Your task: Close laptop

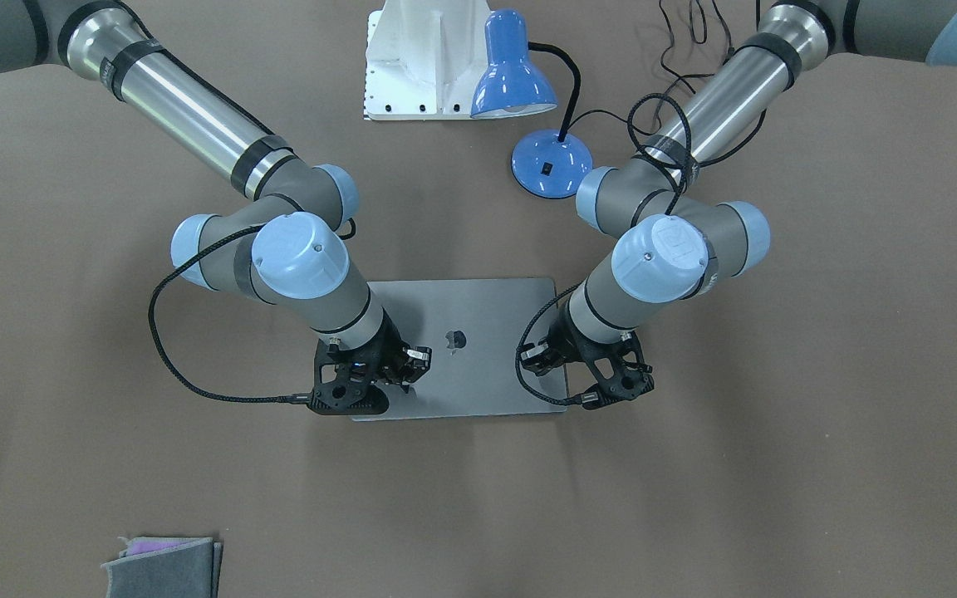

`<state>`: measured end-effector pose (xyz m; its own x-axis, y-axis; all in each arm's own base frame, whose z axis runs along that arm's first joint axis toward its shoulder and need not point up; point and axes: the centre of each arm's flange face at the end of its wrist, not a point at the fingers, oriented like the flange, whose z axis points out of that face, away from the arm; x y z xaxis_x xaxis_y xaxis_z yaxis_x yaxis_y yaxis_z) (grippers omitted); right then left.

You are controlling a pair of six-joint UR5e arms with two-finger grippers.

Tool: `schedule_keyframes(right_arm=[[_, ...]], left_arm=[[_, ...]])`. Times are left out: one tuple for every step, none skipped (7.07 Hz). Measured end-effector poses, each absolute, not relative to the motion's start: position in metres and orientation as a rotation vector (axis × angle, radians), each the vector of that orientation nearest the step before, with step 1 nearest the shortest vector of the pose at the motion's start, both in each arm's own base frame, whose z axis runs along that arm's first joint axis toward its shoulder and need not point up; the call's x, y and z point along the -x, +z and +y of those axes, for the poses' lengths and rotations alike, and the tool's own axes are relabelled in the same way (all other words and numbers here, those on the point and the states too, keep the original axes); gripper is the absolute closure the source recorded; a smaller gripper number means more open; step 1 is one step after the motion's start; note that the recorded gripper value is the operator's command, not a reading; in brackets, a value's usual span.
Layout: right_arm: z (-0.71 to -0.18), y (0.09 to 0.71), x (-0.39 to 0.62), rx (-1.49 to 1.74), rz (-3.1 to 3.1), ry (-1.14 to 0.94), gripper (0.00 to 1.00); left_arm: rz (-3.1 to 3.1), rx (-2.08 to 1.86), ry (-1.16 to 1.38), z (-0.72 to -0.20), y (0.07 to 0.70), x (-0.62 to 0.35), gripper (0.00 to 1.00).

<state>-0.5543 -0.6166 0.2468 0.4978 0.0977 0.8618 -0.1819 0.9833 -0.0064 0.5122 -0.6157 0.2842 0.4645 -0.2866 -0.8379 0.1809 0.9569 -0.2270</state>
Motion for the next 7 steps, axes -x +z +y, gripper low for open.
schedule_keyframes(right_arm=[[-0.629, 0.232, 0.535, -0.074, -1.066, 0.180, 0.00], [-0.640, 0.221, 0.511, -0.055, -1.092, 0.182, 0.00], [-0.649, 0.220, 0.477, -0.056, -1.099, 0.164, 0.00], [-0.647, 0.233, 0.435, -0.090, -1.065, 0.102, 0.00], [-0.638, 0.254, 0.395, -0.119, -1.001, 0.029, 0.00], [-0.636, 0.275, 0.350, -0.122, -0.945, -0.001, 0.00], [-0.642, 0.294, 0.305, -0.112, -0.909, -0.008, 0.00]], left_arm=[[1.050, 0.111, -0.288, -0.616, 0.284, -0.512, 1.00], [1.052, 0.111, -0.289, -0.616, 0.283, -0.510, 1.00], [1.066, 0.098, -0.288, -0.617, 0.277, -0.504, 0.24], [1.092, 0.068, -0.297, -0.624, 0.266, -0.482, 0.02], [1.106, 0.041, -0.322, -0.635, 0.262, -0.453, 0.02], [1.105, 0.024, -0.352, -0.646, 0.271, -0.425, 0.02], [1.098, 0.006, -0.364, -0.657, 0.288, -0.391, 0.02]])
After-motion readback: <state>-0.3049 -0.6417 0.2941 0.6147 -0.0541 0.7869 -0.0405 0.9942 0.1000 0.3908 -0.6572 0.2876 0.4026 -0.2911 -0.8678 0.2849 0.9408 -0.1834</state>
